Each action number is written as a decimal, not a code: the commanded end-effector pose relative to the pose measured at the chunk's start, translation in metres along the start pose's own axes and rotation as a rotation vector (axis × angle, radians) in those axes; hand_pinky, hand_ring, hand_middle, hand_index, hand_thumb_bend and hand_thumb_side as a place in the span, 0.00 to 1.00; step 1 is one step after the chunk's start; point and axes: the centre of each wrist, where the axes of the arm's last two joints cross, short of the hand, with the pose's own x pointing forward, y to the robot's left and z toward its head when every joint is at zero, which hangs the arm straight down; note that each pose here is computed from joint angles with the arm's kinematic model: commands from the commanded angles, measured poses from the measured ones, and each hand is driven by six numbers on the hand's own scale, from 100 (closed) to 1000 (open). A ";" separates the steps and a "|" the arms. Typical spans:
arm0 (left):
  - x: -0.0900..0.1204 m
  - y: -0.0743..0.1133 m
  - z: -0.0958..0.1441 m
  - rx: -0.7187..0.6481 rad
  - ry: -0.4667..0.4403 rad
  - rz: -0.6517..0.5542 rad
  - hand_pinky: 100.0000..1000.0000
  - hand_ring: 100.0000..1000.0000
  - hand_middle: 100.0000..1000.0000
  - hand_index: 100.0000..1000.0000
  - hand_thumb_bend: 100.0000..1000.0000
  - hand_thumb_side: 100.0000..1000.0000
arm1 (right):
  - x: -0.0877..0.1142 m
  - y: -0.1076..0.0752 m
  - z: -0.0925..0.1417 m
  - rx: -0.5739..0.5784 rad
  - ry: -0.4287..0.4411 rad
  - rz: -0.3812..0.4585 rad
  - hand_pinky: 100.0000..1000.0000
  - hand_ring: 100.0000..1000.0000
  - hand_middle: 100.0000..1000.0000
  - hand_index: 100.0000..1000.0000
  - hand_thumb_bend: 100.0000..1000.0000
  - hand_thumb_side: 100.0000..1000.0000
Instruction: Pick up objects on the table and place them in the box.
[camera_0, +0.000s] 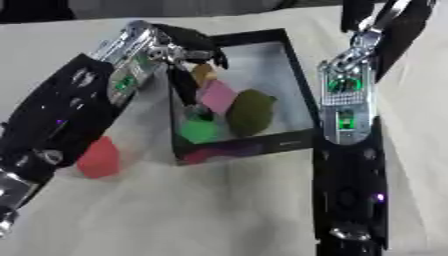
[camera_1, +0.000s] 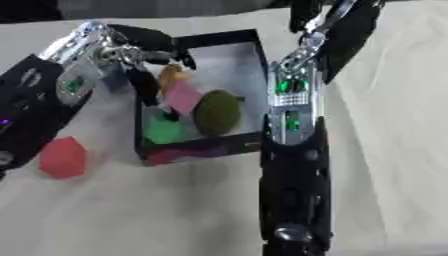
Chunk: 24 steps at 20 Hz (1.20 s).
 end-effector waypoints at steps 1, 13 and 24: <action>-0.004 0.023 0.023 0.119 0.010 0.025 0.84 0.86 0.81 0.93 0.80 0.43 | 0.011 0.000 0.002 -0.002 -0.009 -0.030 0.80 0.71 0.71 0.80 0.00 0.71; -0.047 0.051 0.106 0.376 0.037 0.311 0.80 0.84 0.80 0.90 0.65 0.45 | 0.009 -0.003 -0.007 -0.032 -0.008 -0.018 0.80 0.71 0.71 0.80 0.00 0.70; -0.117 0.004 0.133 0.238 0.296 0.416 0.80 0.85 0.80 0.90 0.67 0.39 | 0.016 0.001 -0.014 -0.043 -0.011 -0.011 0.80 0.71 0.71 0.80 0.00 0.69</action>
